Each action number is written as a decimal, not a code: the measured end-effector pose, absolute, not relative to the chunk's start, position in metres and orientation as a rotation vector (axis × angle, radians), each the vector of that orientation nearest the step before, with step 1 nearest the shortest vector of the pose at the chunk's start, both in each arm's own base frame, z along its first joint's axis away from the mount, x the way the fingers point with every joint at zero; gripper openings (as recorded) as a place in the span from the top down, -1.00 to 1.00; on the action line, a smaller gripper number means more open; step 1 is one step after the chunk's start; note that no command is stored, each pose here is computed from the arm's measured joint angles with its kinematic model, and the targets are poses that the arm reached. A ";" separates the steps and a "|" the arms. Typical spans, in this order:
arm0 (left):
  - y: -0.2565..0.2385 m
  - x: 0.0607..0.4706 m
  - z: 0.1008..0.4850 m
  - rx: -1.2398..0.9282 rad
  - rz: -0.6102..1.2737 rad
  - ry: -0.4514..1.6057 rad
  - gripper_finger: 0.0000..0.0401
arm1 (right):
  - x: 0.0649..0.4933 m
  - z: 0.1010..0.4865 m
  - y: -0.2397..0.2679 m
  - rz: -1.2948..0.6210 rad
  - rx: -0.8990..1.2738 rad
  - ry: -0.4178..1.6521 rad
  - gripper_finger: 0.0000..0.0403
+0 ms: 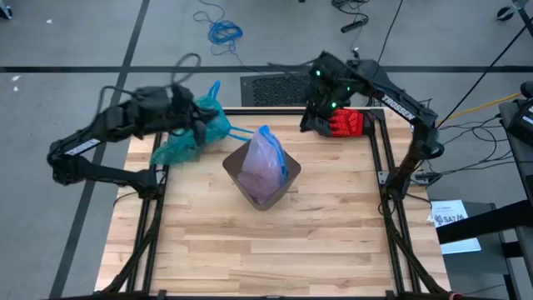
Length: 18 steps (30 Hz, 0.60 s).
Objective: Place trash/remove bag and relplace
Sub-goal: Insert a new pink trash bag into the black trash bin
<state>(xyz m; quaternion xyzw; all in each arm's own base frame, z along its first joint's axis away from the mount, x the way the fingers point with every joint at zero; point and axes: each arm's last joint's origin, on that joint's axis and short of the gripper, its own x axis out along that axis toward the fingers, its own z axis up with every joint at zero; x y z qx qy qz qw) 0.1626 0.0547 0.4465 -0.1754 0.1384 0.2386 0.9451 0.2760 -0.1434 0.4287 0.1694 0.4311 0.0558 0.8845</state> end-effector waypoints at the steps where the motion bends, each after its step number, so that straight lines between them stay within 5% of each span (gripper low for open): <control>1: 0.052 0.167 0.443 -0.367 0.468 0.277 1.00 | 0.276 0.422 -0.141 0.130 0.353 0.892 0.57; 11: 0.033 0.183 0.437 -0.333 0.320 0.252 1.00 | 0.271 0.359 -0.110 0.013 0.366 0.572 0.55; 18: 0.034 0.185 0.443 -0.329 0.309 0.184 0.96 | 0.291 0.349 -0.099 -0.076 0.330 0.501 0.31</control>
